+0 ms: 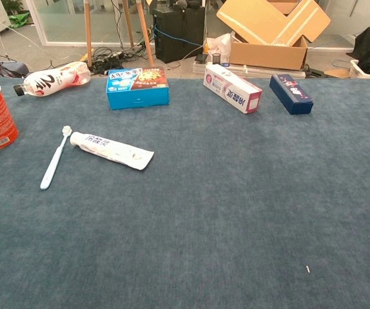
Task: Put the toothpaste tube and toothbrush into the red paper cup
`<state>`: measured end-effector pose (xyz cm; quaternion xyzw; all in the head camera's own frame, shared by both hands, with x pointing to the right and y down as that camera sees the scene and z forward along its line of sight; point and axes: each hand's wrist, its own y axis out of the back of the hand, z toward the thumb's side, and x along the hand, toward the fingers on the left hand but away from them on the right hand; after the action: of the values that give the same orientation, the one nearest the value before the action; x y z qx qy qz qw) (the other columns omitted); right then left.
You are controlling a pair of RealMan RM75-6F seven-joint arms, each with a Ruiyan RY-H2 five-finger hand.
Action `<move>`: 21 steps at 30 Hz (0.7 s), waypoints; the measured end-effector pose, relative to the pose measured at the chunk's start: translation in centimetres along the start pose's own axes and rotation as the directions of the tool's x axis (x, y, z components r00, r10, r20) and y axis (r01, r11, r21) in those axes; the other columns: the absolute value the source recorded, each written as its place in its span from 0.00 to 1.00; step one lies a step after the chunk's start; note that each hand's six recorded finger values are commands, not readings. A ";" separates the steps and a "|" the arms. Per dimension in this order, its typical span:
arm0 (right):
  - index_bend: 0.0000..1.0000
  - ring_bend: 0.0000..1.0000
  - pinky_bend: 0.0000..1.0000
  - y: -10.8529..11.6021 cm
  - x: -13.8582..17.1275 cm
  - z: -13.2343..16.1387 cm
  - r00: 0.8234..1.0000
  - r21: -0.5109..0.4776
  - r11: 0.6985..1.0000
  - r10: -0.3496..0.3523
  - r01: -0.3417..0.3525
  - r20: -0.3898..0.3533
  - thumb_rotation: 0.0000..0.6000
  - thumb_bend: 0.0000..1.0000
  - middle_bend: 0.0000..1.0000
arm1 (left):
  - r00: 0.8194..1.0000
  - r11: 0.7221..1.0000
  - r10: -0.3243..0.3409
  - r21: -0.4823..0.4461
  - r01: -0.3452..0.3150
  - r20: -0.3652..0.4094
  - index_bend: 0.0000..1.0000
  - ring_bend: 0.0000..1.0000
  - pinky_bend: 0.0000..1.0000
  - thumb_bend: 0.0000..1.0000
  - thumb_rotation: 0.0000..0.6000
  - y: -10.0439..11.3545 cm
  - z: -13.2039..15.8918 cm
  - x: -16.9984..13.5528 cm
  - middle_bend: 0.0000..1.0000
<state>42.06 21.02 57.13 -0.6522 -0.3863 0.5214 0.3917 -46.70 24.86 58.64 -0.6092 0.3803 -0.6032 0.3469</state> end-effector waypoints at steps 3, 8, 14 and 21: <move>0.00 0.12 0.49 -0.1 0.1 0.3 1.000 -0.005 1.000 0.008 -0.008 -0.012 1.00 0.00 0.03 | 1.000 1.000 0.001 -0.006 -0.001 0.000 0.24 0.15 0.19 0.33 1.00 0.0 0.1 -0.1 0.28; 0.00 0.12 0.49 -0.5 0.0 0.6 0.999 -0.010 1.000 0.026 -0.027 -0.024 1.00 0.00 0.03 | 1.000 1.000 -0.001 0.004 0.001 -0.002 0.24 0.15 0.19 0.33 1.00 0.0 0.0 -0.2 0.28; 0.00 0.12 0.49 -0.1 0.0 0.7 1.000 -0.012 1.000 0.013 -0.013 -0.026 1.00 0.00 0.05 | 1.000 1.000 -0.008 -0.023 0.007 -0.019 0.24 0.15 0.19 0.33 1.00 -0.1 -0.1 -0.3 0.28; 0.00 0.12 0.49 1.2 0.4 1.4 0.998 -0.019 0.999 -0.029 0.028 -0.054 1.00 0.00 0.07 | 0.999 0.994 -0.033 -0.102 0.032 -0.015 0.24 0.15 0.19 0.33 1.00 0.0 0.4 -0.2 0.22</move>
<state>40.87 21.10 55.69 -0.6640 -0.3898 0.4944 0.4035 -46.28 25.03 58.47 -0.6271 0.4033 -0.5937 0.3025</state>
